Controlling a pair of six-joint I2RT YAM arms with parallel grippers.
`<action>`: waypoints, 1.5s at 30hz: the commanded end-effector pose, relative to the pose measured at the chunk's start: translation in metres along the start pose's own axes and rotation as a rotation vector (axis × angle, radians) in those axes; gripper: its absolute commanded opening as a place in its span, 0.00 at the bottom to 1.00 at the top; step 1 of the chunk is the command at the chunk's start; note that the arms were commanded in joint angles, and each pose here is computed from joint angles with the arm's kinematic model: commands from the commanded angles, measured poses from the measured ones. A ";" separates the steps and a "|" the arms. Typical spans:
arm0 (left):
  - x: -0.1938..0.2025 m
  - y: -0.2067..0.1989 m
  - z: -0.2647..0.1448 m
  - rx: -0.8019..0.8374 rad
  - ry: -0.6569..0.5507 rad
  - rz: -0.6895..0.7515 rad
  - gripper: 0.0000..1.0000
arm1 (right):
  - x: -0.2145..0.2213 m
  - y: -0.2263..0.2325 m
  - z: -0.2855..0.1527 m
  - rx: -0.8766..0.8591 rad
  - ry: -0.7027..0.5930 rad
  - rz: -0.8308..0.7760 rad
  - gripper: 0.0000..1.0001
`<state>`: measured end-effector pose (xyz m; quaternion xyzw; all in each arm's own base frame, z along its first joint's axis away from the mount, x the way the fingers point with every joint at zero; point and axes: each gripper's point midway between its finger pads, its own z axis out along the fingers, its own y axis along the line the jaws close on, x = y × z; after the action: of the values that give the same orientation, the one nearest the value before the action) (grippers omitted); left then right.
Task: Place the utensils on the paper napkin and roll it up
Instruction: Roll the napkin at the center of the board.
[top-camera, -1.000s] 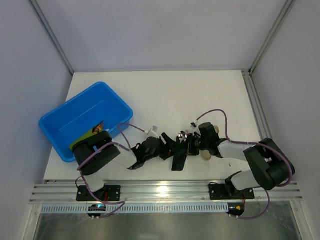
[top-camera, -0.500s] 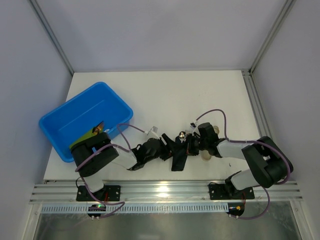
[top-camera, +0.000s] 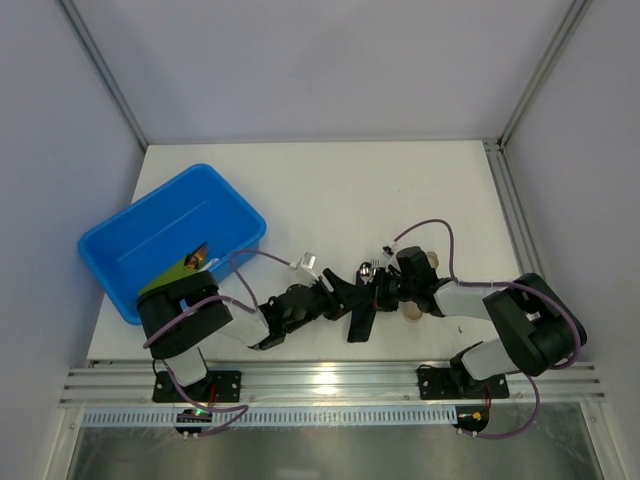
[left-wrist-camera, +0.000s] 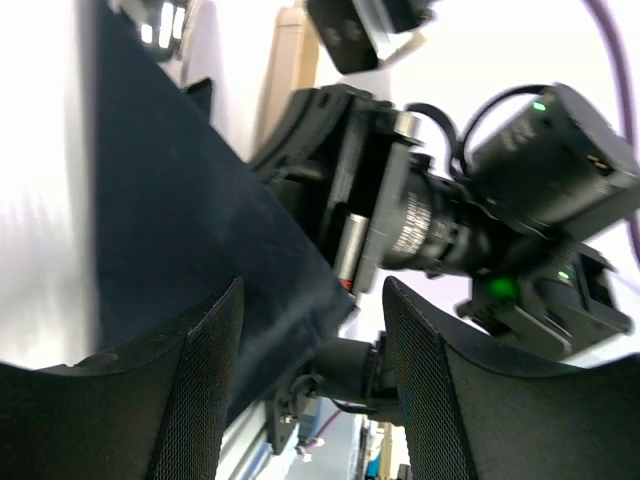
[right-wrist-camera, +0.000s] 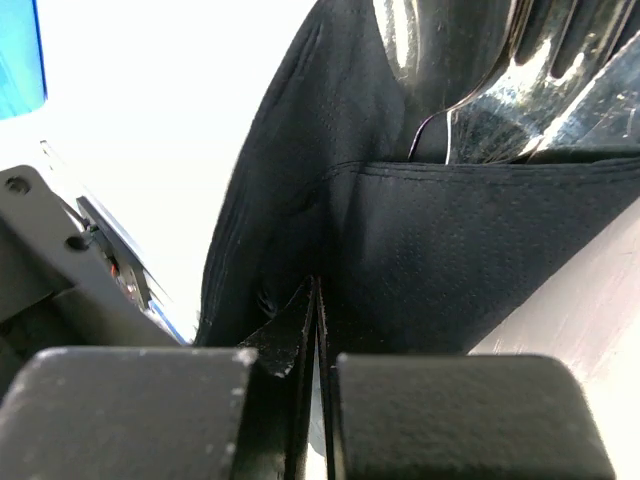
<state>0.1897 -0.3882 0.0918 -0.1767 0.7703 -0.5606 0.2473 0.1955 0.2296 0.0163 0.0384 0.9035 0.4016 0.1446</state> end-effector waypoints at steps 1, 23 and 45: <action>-0.007 -0.036 -0.010 0.161 -0.038 -0.021 0.59 | -0.009 -0.006 0.000 0.032 -0.061 -0.021 0.04; 0.009 -0.015 0.007 0.154 0.022 -0.054 0.57 | -0.011 0.007 -0.004 -0.006 -0.062 -0.022 0.04; 0.015 -0.018 0.013 0.149 0.050 -0.043 0.57 | -0.020 -0.001 -0.045 0.162 -0.165 -0.050 0.04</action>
<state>0.1860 -0.4034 0.0950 -0.1750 0.7352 -0.6145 0.2262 0.1948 0.2003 0.0431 0.0608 0.9155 0.3428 0.2017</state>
